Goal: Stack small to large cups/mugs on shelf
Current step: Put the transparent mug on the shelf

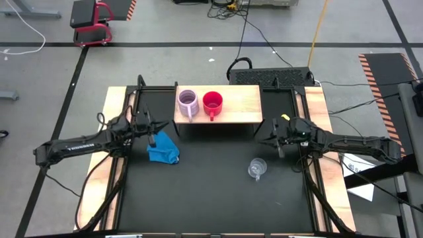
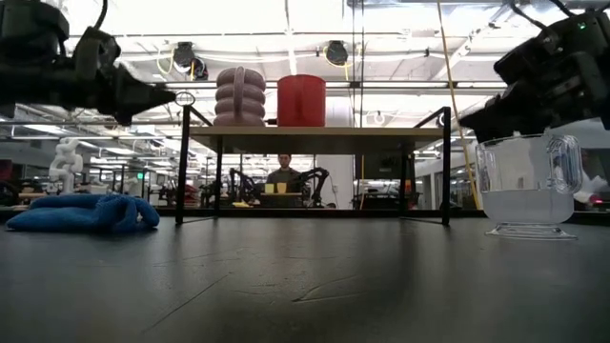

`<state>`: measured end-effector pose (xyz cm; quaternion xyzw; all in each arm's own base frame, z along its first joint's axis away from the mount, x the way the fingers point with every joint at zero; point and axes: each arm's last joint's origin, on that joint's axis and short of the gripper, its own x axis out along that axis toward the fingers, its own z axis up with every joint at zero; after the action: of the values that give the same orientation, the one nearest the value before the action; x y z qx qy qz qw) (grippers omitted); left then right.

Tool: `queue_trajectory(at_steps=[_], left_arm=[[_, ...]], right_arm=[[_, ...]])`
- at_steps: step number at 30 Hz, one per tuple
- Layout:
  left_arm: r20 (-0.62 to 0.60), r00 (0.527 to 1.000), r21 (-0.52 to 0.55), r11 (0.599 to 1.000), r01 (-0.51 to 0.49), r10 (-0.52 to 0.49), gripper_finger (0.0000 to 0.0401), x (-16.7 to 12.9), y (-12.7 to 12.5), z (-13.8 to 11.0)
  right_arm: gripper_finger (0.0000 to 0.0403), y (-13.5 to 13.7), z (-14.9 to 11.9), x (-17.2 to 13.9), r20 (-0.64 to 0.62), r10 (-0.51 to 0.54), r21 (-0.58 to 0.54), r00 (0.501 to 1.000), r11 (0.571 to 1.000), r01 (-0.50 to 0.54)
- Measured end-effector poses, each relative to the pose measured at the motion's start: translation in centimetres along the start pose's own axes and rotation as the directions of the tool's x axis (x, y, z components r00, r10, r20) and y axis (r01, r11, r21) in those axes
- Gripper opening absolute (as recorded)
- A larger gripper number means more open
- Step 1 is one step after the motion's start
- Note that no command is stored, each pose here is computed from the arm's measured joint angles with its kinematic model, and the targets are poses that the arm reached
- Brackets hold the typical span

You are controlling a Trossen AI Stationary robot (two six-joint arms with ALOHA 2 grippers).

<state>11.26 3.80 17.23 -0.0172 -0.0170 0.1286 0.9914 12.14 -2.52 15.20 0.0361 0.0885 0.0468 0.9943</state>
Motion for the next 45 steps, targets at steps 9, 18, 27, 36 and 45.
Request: queue_trajectory(at_steps=[9,18,27,36,45], left_arm=[[-0.039,0.999,0.024,0.999,0.029,-0.028,0.0000,0.0,-0.2,-0.4],[-0.051,0.997,0.024,0.998,0.064,-0.063,0.0003,0.0,-0.3,-0.6],[-0.081,0.995,0.056,0.996,0.068,-0.063,0.0006,0.0,-0.3,-0.8],[-0.117,0.987,0.062,0.991,0.115,-0.107,0.0007,-0.1,-0.4,-1.2],[-0.152,0.983,0.074,0.990,0.118,-0.105,0.0007,-0.1,-0.4,-1.5]], right_arm=[[0.0000,0.6,1.6,0.0,-0.010,0.112,0.044,0.994,0.993,-0.112],[0.0000,2.3,6.4,0.0,0.015,0.206,-0.029,0.978,0.978,-0.206],[0.0000,3.5,9.4,0.4,-0.268,0.130,0.081,0.955,0.990,-0.112],[0.0000,4.7,11.6,1.9,-0.527,0.117,0.114,0.842,0.991,-0.066],[0.0013,4.8,11.4,4.4,-0.640,0.118,0.239,0.759,0.970,0.050]])
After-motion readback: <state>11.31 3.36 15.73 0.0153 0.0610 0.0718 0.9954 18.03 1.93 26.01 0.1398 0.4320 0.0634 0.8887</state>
